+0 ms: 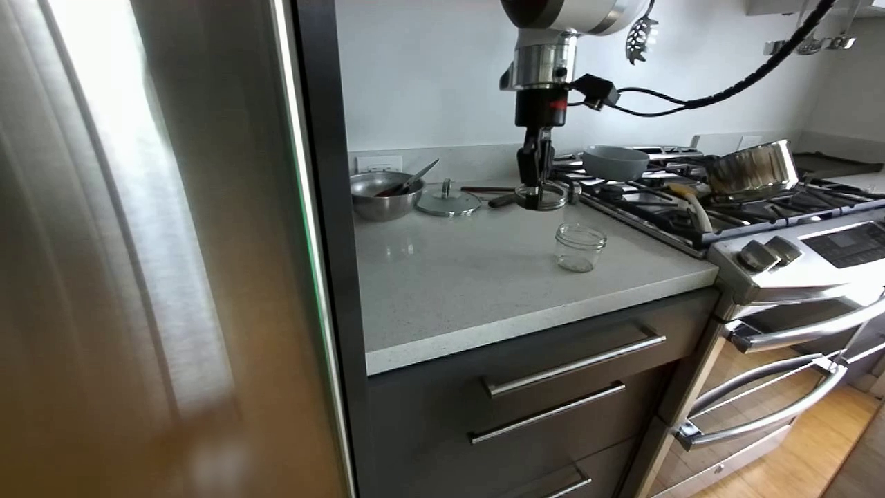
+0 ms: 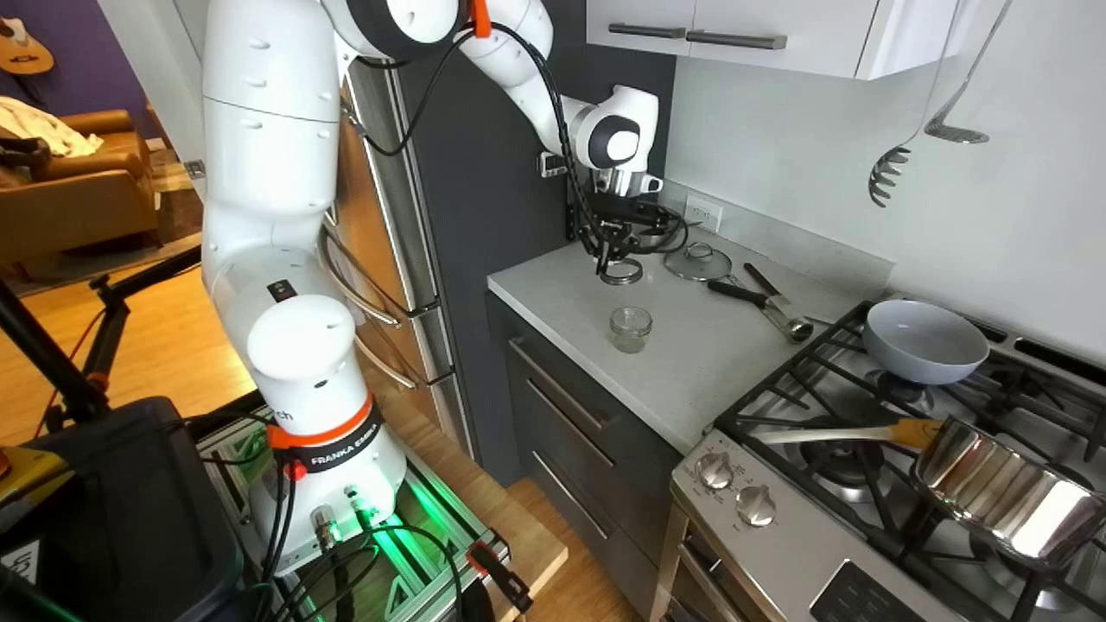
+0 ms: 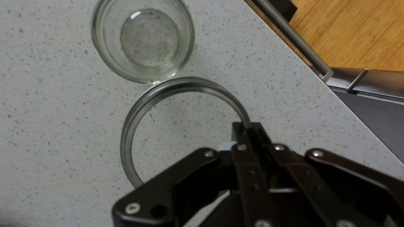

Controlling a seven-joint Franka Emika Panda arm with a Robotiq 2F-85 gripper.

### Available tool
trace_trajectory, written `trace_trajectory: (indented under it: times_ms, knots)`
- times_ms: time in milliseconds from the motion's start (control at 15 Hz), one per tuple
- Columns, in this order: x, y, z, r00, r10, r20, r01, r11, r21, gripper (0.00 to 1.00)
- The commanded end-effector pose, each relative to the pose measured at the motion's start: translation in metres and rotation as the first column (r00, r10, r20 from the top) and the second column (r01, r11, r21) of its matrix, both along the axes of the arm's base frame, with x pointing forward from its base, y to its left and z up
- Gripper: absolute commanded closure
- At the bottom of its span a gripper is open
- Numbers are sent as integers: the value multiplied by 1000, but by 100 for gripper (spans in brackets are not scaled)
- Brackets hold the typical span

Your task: Remove the lid from the container

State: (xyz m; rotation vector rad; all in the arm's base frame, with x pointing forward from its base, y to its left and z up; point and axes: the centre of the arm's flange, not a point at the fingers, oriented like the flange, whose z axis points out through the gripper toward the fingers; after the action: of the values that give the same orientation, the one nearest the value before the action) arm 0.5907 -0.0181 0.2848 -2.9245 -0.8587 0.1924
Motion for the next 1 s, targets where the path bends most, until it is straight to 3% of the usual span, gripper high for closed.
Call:
trace_trajectory:
  times_ms: [0, 267, 333, 800, 867, 933]
  knots:
    - [29, 15, -19, 995, 82, -58, -84, 996, -27, 98]
    - [41, 7, -41, 983, 146, -114, -151, 988, -37, 98]
    - [24, 15, -32, 992, 108, -72, -111, 993, -27, 92]
    - [33, 11, -40, 988, 125, -92, -128, 991, -29, 92]
    - [33, 11, -40, 988, 125, -92, -128, 991, -29, 98]
    - [37, 11, -45, 987, 144, -74, -145, 989, -8, 98]
